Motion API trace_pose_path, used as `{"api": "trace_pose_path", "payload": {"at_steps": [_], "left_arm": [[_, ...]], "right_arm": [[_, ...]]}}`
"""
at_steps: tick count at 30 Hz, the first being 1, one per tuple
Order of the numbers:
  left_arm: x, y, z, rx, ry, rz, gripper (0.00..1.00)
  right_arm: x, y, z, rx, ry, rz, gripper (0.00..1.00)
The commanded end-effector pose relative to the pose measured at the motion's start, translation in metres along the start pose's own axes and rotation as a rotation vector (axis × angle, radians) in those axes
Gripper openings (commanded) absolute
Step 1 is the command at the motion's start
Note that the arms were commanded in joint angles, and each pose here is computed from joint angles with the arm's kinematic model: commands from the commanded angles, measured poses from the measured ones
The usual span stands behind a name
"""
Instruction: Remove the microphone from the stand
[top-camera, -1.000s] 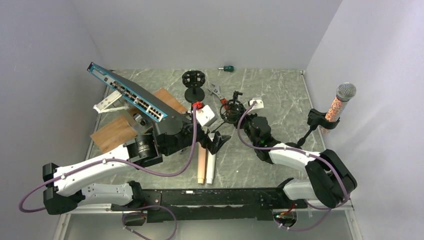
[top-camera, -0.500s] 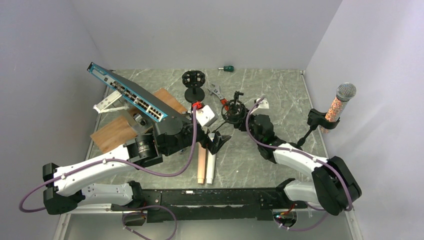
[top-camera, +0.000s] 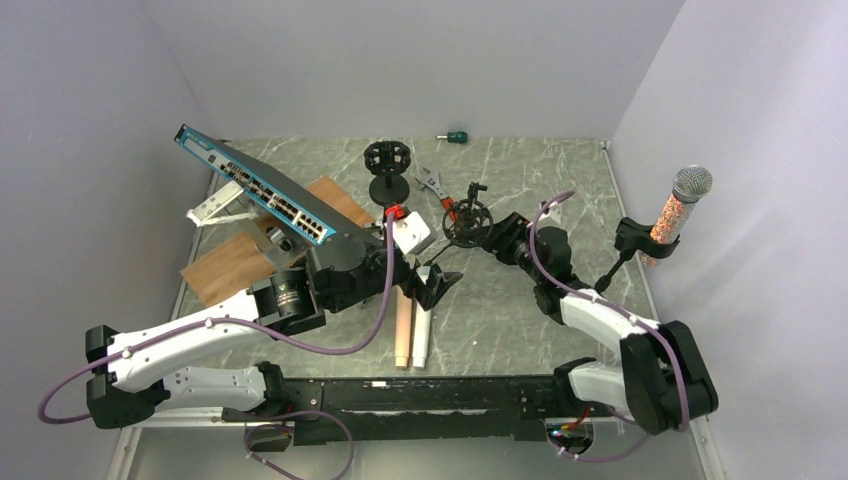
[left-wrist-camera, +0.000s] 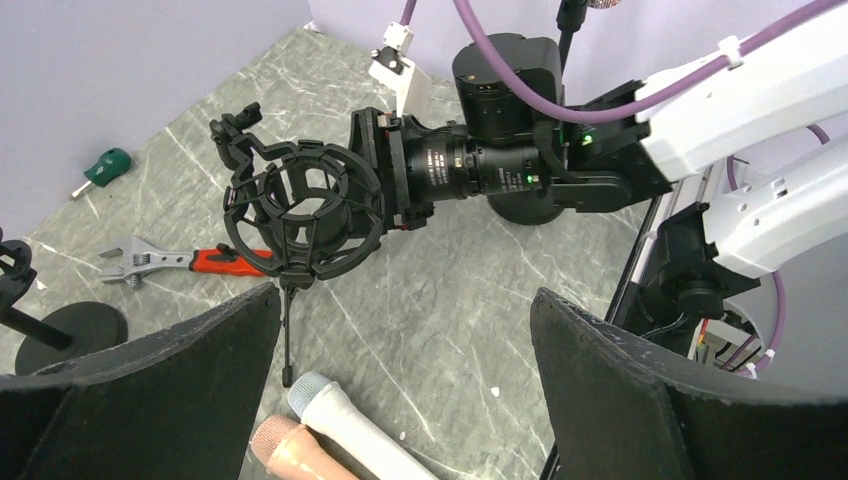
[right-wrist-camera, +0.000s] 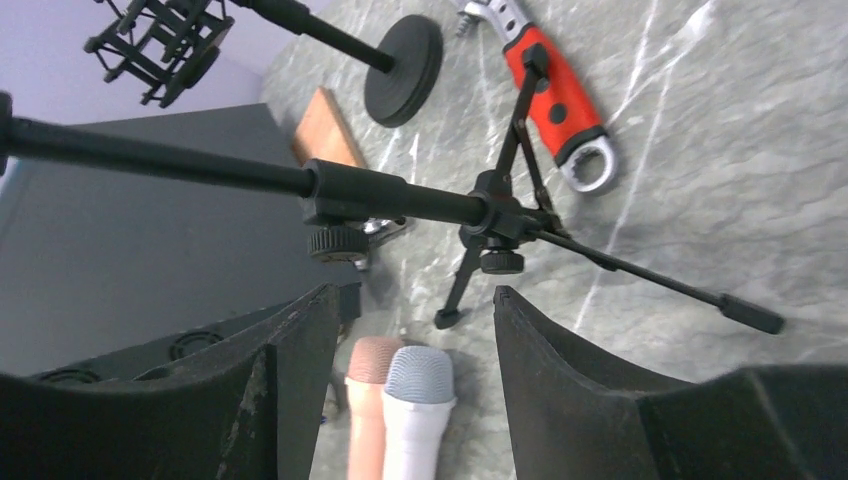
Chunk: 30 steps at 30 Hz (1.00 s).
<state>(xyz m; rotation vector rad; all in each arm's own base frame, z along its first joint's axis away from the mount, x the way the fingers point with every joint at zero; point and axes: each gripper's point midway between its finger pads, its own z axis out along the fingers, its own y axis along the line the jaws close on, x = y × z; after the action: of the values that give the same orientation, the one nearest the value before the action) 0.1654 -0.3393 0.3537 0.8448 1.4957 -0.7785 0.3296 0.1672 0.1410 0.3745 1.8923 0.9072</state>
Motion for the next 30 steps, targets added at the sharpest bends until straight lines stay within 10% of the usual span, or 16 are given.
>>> {"api": "trace_pose_path", "payload": {"at_steps": [1,17,26,30], "left_arm": [[-0.008,-0.001,0.001,-0.006,-0.030,0.005,0.97],[-0.010,-0.004,-0.001,-0.001,-0.039,0.008,0.96],[-0.014,-0.005,-0.005,0.005,-0.051,0.010,0.96],[-0.015,-0.005,-0.005,0.003,-0.053,0.013,0.96]], "right_arm": [[-0.006,0.040,0.005,-0.209,0.036,0.164,0.60],[-0.015,0.049,0.025,-0.309,-0.014,0.240,0.51],[-0.011,0.037,0.027,-0.252,-0.012,0.185,0.00],[-0.010,0.023,0.022,-0.163,-0.016,0.080,0.00]]}}
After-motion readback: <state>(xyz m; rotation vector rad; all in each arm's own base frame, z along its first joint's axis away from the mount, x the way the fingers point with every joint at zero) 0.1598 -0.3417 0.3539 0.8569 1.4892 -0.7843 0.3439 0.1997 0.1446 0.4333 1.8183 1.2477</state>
